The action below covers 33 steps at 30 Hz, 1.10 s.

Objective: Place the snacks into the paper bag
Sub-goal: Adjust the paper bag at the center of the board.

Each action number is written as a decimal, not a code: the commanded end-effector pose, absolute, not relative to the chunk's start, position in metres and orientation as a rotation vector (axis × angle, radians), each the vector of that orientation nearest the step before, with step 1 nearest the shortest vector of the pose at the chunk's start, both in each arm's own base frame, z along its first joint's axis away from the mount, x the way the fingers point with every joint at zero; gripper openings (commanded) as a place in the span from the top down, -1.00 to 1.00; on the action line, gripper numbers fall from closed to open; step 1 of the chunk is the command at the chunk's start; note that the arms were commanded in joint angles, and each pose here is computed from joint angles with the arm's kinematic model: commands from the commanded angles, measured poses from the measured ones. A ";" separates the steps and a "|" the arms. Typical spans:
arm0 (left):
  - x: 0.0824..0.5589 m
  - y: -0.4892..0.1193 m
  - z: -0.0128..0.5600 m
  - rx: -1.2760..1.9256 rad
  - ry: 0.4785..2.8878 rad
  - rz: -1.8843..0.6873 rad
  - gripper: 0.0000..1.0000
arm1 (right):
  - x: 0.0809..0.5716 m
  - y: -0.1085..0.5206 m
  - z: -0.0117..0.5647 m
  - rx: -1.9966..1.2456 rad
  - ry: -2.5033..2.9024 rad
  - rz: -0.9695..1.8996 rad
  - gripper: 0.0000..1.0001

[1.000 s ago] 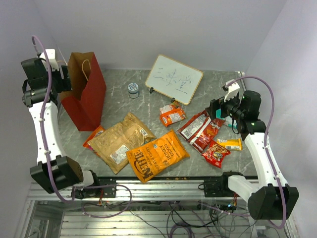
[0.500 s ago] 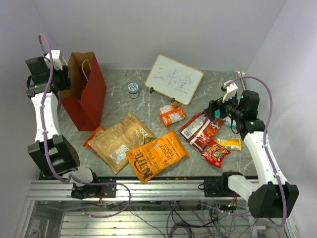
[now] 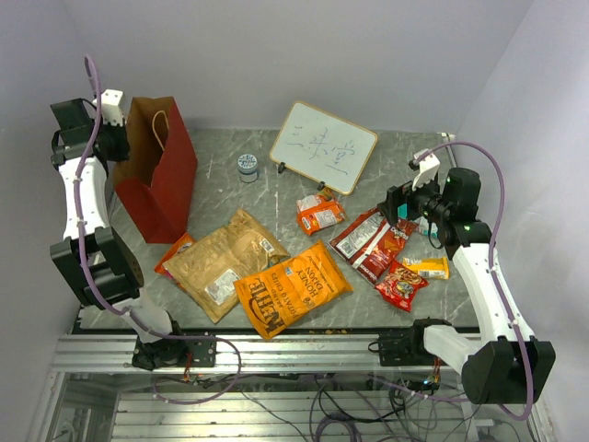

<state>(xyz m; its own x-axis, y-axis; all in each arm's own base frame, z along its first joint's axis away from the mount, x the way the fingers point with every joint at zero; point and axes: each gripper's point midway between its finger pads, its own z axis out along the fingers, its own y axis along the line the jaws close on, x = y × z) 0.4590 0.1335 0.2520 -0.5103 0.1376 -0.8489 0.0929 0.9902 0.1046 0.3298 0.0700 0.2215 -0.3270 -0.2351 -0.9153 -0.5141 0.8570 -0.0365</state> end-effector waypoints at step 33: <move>0.430 0.026 0.280 0.405 2.045 -0.561 0.86 | 0.324 0.133 0.200 -0.764 1.912 0.512 -0.98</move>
<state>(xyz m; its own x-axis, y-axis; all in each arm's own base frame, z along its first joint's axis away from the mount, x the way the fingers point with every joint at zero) 0.4297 0.0419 0.2601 -0.5495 0.1049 -0.8289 0.4903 0.8438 -0.2182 0.3238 0.1072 0.2077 -0.3275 -0.2630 -0.9075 -0.6444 0.7646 0.0109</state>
